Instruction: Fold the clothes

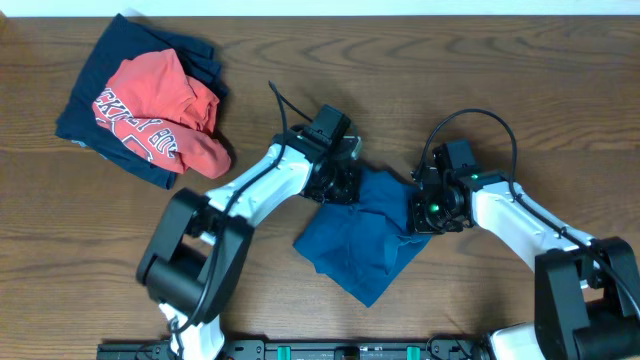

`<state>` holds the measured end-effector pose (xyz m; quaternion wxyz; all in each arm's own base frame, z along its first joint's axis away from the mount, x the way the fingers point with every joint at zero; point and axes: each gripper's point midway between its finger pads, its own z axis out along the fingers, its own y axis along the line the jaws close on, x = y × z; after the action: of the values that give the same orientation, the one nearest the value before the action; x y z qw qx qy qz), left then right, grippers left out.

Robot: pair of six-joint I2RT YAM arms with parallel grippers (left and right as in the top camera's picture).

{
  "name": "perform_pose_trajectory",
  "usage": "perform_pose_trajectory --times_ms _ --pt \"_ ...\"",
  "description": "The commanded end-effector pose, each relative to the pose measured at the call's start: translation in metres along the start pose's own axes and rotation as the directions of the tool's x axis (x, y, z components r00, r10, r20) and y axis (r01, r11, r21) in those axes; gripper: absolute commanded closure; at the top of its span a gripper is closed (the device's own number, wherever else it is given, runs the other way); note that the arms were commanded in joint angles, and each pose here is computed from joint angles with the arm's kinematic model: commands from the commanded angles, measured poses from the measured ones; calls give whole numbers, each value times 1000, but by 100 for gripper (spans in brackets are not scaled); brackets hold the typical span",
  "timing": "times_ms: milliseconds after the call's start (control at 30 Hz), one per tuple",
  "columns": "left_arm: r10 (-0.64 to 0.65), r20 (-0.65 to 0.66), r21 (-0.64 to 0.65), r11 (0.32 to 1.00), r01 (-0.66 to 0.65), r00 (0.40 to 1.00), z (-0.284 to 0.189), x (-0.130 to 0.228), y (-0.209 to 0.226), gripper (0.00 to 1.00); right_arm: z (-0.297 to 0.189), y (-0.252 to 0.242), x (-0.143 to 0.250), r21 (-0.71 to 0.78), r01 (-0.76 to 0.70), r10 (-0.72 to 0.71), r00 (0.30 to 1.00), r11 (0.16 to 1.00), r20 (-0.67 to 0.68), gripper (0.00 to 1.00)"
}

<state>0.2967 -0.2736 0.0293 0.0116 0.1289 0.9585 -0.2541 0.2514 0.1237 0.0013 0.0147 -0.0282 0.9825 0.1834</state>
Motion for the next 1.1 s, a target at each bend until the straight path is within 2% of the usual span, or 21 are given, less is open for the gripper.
perform_pose_trajectory --times_ms 0,133,300,433,533,700,933,1067 --pt "-24 -47 -91 996 19 999 20 10 28 81 26 -19 22 57 -47 53 993 997 -103 99" --pt "-5 -7 -78 997 5 1000 7 -1 22 81 25 -19 21 57 -47 53 994 997 -100 99" --pt "60 127 -25 998 -57 990 -52 -26 -18 77 8 -12 15 46 -35 38 997 998 -61 99" --pt "122 262 21 991 -132 957 -95 -40 -49 72 -21 -2 0 22 -18 17 999 1000 44 99" --pt "149 292 31 986 -165 945 -101 -41 -61 72 -44 1 -11 0 -50 50 989 999 136 99" --pt "167 227 29 983 -179 959 -63 -36 -62 76 -58 5 -14 -17 -53 55 981 998 188 99" --pt "151 56 -4 989 -151 987 21 -17 -37 78 -24 -2 2 -6 -70 70 994 998 81 99" --pt "127 15 -21 992 -127 992 53 -16 -17 78 3 -15 19 23 -108 109 994 994 -22 99"
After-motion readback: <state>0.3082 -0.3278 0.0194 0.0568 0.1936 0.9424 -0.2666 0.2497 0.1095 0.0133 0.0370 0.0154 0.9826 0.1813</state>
